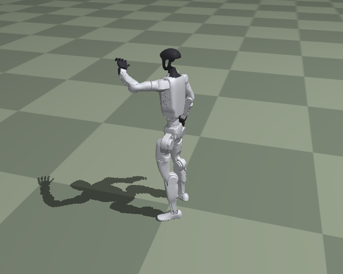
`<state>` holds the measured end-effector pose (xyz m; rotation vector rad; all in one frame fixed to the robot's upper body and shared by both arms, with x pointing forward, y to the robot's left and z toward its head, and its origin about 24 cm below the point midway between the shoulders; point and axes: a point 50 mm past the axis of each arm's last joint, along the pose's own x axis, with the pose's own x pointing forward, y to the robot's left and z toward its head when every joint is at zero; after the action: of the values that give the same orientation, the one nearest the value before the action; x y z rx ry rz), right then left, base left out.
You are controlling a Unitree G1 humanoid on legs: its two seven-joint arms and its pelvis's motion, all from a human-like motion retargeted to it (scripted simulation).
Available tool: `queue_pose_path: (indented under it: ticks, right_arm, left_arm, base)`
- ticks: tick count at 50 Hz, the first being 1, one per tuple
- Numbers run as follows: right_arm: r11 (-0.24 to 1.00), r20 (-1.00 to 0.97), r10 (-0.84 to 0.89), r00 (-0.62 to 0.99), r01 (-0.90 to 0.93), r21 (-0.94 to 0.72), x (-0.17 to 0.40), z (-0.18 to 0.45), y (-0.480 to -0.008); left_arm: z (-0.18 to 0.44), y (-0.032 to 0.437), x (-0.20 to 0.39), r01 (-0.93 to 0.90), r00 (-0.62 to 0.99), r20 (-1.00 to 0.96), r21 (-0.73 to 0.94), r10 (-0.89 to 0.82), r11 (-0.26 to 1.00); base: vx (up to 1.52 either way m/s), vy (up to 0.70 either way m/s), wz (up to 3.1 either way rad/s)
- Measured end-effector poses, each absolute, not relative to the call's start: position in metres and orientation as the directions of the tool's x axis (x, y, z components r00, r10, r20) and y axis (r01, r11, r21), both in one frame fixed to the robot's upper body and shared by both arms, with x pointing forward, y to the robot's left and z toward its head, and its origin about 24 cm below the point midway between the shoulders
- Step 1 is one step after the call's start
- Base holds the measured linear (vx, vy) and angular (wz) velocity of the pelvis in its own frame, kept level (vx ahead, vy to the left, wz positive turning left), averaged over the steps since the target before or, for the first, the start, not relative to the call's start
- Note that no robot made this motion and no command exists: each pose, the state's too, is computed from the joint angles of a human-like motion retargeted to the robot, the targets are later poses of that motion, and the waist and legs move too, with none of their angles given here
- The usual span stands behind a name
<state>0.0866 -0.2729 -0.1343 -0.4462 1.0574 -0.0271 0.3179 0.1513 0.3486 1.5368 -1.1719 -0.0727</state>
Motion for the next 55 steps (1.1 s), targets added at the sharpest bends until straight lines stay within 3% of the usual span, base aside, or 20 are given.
queue_pose_path:
  ticks: [5,12,20,25,30,33,36,39,42,48,52,55]
  right_arm:
    - [0.911,-0.807,-0.273,0.524,-0.13,-0.392,0.09,-0.13,-0.278]
    - [0.909,-0.792,-0.273,0.546,-0.122,-0.398,0.097,-0.124,-0.286]
    - [0.912,-0.787,-0.278,0.55,-0.106,-0.396,0.106,-0.124,-0.286]
    - [0.914,-0.769,-0.268,0.58,-0.1,-0.394,0.121,-0.121,-0.28]
    - [0.922,-0.732,-0.239,0.638,-0.088,-0.378,0.133,-0.115,-0.274]
    - [0.925,-0.723,-0.227,0.653,-0.087,-0.369,0.133,-0.114,-0.271]
    - [0.926,-0.739,-0.223,0.635,-0.099,-0.364,0.126,-0.118,-0.269]
    - [0.925,-0.78,-0.22,0.585,-0.129,-0.358,0.112,-0.125,-0.269]
    - [0.925,-0.83,-0.209,0.517,-0.172,-0.34,0.095,-0.132,-0.271]
    - [0.922,-0.89,-0.182,0.418,-0.242,-0.302,0.074,-0.142,-0.27]
    - [0.915,-0.885,-0.188,0.425,-0.251,-0.315,0.076,-0.141,-0.271]
    - [0.913,-0.858,-0.211,0.468,-0.219,-0.344,0.085,-0.137,-0.273]
  left_arm:
    - [0.353,0.142,0.308,-0.623,0.463,0.496,0.771,-0.735,0.128]
    - [0.433,0.129,0.289,-0.855,0.193,0.778,0.432,-0.598,0.286]
    - [0.494,0.075,0.26,-0.869,-0.088,0.861,0.18,-0.501,0.462]
    - [0.484,0.053,0.253,-0.851,-0.113,0.794,0.232,-0.597,0.471]
    - [0.472,0.084,0.258,-0.943,-0.014,0.709,0.225,-0.705,0.245]
    - [0.475,0.121,0.265,-0.978,0.071,0.748,0.183,-0.66,0.103]
    - [0.481,0.155,0.27,-0.984,0.123,0.827,0.174,-0.548,0.041]
    - [0.487,0.17,0.274,-0.981,0.123,0.893,0.175,-0.433,0.082]
    - [0.491,0.157,0.275,-0.964,0.082,0.918,0.172,-0.389,0.202]
    - [0.471,0.079,0.264,-0.857,-0.017,0.812,0.288,-0.583,0.426]
    - [0.445,0.054,0.257,-0.813,-0.025,0.69,0.407,-0.723,0.416]
    - [0.433,0.064,0.26,-0.821,0.0,0.668,0.425,-0.744,0.382]
  base:
    - [0.0,0.0,0.0]
    - [0.0,0.0,0.0]
    - [0.0,0.0,0.0]
    - [0.01,0.0,-0.17]
    - [0.0,-0.03,-0.42]
    - [0.0,-0.04,-0.37]
    - [0.0,-0.01,-0.09]
    - [0.0,0.0,0.07]
    - [0.01,0.03,0.35]
    - [0.0,0.05,0.4]
    - [0.0,0.01,0.06]
    - [0.0,0.0,0.0]
